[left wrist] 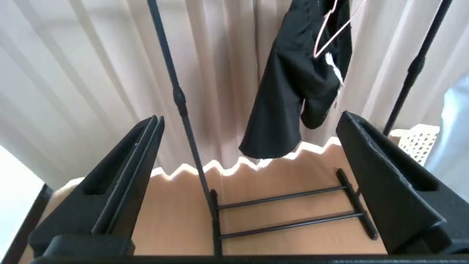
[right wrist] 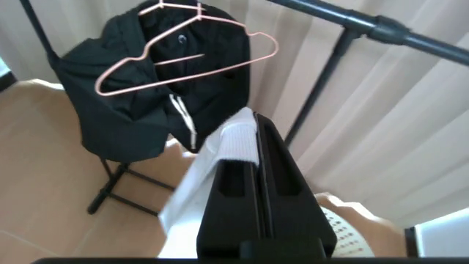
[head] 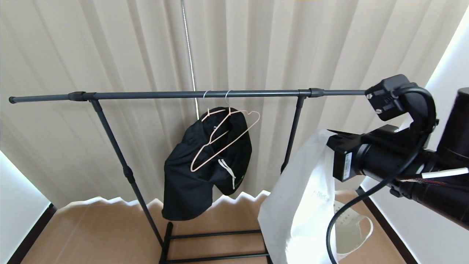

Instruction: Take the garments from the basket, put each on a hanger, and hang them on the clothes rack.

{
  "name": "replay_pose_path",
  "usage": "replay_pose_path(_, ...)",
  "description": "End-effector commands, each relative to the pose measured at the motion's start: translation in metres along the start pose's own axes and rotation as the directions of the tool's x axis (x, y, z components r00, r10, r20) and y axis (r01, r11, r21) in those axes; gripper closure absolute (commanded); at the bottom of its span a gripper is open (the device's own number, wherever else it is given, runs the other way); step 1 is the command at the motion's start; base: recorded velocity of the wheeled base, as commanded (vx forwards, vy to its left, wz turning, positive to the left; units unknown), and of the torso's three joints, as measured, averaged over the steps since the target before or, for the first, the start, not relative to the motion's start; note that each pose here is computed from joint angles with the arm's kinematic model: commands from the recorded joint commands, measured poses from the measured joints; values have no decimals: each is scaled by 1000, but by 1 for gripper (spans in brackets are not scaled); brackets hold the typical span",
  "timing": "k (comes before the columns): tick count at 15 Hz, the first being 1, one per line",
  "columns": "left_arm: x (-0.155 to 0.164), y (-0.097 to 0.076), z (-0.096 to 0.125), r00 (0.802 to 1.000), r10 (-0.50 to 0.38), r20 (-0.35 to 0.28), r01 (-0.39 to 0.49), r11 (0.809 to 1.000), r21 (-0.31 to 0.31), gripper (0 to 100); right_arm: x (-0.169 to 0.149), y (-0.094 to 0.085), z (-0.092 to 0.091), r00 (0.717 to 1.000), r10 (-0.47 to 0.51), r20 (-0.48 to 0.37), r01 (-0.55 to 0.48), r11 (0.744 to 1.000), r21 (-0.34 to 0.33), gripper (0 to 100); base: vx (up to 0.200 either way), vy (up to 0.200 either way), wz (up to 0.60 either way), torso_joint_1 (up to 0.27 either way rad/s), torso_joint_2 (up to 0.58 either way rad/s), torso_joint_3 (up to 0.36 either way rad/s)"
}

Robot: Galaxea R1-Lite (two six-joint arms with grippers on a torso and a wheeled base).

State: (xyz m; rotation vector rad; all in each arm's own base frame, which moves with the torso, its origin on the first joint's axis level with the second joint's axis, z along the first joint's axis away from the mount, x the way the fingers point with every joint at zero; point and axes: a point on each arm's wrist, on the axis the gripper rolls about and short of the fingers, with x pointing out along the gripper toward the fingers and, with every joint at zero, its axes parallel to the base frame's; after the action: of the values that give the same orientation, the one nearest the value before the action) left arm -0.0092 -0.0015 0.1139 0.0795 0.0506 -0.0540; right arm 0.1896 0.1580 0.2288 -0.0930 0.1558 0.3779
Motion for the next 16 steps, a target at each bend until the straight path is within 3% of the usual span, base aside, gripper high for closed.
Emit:
replay_pose_path(1,55,1,53,961,-165,-221,129,977,-167,0,22,11,-6,999,13,-42,-12,999,37,100,0,0,0,0,0,0)
replay_pose_path(2,69,-3,61,941,-221,-257,161,958,-236,0,24,11,-5,999,15,-41,-13,999,38,100,0,0,0,0,0,0)
replay_pose_path(4,88,-14,71,898,-321,-301,225,922,-314,0,25,11,-6,999,12,-42,-10,999,39,100,0,0,0,0,0,0)
replay_pose_path(6,116,-41,76,804,-449,-390,290,869,-401,0,27,13,-2,999,15,-30,-13,999,46,100,0,0,0,0,0,0)
replay_pose_path(7,132,-54,76,764,-475,-437,290,858,-425,0,31,19,-6,999,24,-45,-22,999,42,100,0,0,0,0,0,0)
replay_pose_path(10,165,-86,81,699,-527,-484,345,841,-417,0,37,30,-9,998,47,-38,-45,996,71,100,0,0,0,0,0,0)
replay_pose_path(11,182,-111,74,658,-555,-508,383,828,-409,0,46,34,-8,999,40,-10,-39,996,82,100,0,0,0,0,0,0)
replay_pose_path(14,207,-161,56,595,-607,-527,463,795,-392,0,58,43,-15,999,45,6,-45,995,89,100,0,0,0,0,0,0)
replay_pose_path(16,225,-193,40,548,-614,-569,487,787,-380,0,57,49,-16,998,63,6,-63,993,96,100,0,0,0,0,0,0)
